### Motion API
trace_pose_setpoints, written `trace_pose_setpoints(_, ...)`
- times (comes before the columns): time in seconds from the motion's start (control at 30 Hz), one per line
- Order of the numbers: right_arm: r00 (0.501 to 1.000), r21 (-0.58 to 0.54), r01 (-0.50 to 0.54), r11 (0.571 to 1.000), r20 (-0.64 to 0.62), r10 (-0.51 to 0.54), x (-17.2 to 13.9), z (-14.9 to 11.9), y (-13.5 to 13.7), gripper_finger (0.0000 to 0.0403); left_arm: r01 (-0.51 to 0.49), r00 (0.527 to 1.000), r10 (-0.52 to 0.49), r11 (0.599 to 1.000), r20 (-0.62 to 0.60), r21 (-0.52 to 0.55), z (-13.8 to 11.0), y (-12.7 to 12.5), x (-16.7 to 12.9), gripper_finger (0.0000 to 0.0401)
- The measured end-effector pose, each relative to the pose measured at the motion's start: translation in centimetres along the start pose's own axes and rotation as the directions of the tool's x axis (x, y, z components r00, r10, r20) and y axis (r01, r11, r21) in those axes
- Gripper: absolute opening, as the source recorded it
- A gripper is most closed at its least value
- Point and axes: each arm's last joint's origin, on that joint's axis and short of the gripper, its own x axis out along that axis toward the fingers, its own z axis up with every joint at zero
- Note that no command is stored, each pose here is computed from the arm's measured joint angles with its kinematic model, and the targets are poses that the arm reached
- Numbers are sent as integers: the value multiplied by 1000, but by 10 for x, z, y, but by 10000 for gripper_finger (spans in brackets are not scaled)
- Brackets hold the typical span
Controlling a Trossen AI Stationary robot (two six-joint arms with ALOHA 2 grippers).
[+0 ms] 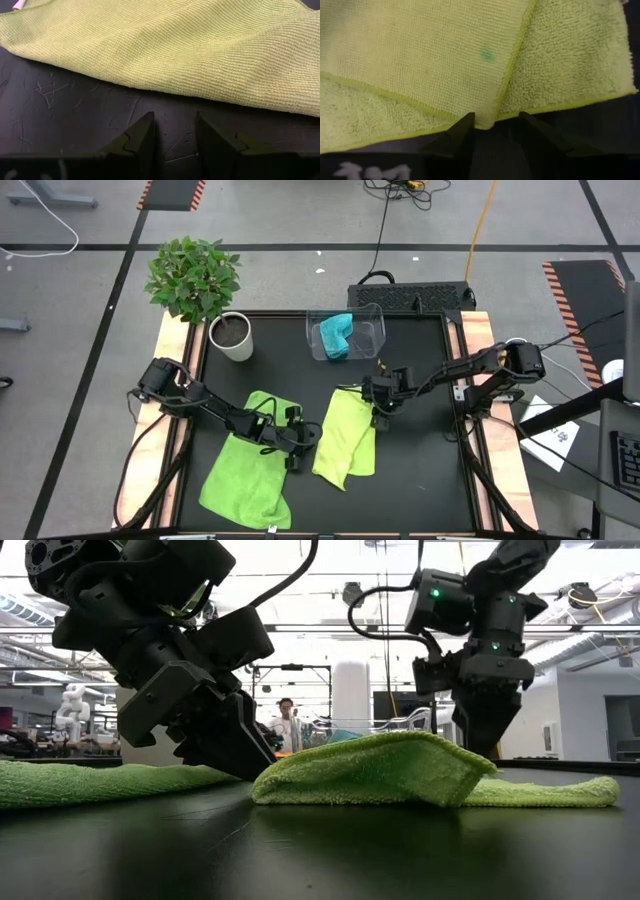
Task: Fold microfiber towels
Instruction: Fold the light green microfiber cloth
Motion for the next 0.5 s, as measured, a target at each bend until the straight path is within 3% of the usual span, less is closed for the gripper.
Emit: trace_pose_setpoints(0.5,999,-5,-20,1000,46,20,5,0,-1,139,0,1000,0,1000,0,1,0,0,0,145)
